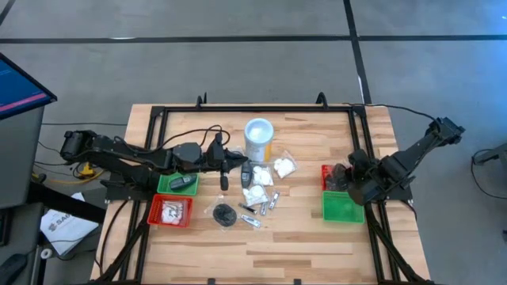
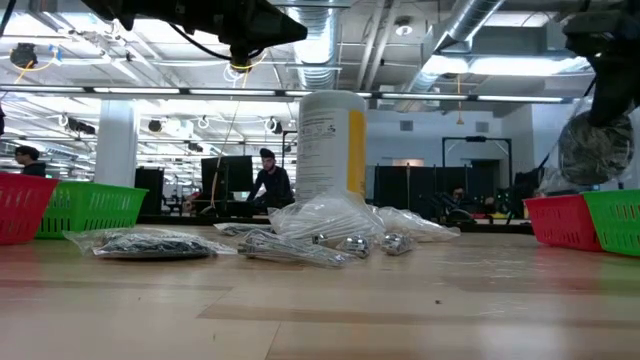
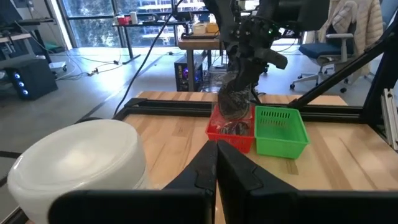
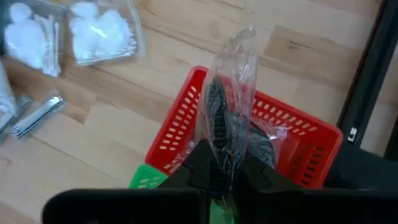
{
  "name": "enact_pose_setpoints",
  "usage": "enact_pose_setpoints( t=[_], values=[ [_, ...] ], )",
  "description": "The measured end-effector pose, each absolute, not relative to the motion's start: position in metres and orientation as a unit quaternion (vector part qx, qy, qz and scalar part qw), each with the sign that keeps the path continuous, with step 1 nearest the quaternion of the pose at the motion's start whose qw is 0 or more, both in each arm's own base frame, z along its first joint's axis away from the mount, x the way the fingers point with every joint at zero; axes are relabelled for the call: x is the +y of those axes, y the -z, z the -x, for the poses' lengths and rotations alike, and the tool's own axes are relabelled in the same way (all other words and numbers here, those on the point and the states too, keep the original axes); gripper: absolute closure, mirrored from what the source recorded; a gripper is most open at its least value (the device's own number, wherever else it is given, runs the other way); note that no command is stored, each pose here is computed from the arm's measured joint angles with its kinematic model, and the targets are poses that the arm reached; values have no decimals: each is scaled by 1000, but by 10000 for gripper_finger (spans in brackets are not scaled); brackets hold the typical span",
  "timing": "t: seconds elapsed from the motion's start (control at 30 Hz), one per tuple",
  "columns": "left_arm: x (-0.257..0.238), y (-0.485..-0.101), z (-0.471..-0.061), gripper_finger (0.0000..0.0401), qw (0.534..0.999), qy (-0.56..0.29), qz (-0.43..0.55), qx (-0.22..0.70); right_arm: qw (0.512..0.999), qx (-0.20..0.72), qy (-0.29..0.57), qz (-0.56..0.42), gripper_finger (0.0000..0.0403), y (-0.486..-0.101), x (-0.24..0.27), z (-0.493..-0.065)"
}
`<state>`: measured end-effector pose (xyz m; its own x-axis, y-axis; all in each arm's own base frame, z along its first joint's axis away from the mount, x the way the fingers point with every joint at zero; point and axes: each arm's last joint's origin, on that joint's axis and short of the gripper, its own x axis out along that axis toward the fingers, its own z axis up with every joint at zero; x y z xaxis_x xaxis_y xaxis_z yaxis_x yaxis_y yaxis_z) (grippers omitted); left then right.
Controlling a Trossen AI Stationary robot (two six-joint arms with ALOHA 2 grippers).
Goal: Pick & Place Travel size toiletries
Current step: Put the hairbrush into the right red bin
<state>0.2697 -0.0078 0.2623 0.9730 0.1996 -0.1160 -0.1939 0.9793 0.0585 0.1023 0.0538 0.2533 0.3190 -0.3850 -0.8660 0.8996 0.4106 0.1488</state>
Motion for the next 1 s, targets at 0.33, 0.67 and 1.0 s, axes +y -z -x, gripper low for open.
enact_pose_setpoints(
  t=[0.33,0.67,1.0],
  values=[
    [-2,-258,-269,401,991,-110,-20,66,728,380,453,-347,384,-240,56,-97],
    [-2,-258,-269,401,992,-110,-19,66,732,369,467,-331,384,-236,58,-99],
    [-2,-258,-269,401,992,-110,-19,66,729,371,490,-301,384,-228,64,-107]
  ],
)
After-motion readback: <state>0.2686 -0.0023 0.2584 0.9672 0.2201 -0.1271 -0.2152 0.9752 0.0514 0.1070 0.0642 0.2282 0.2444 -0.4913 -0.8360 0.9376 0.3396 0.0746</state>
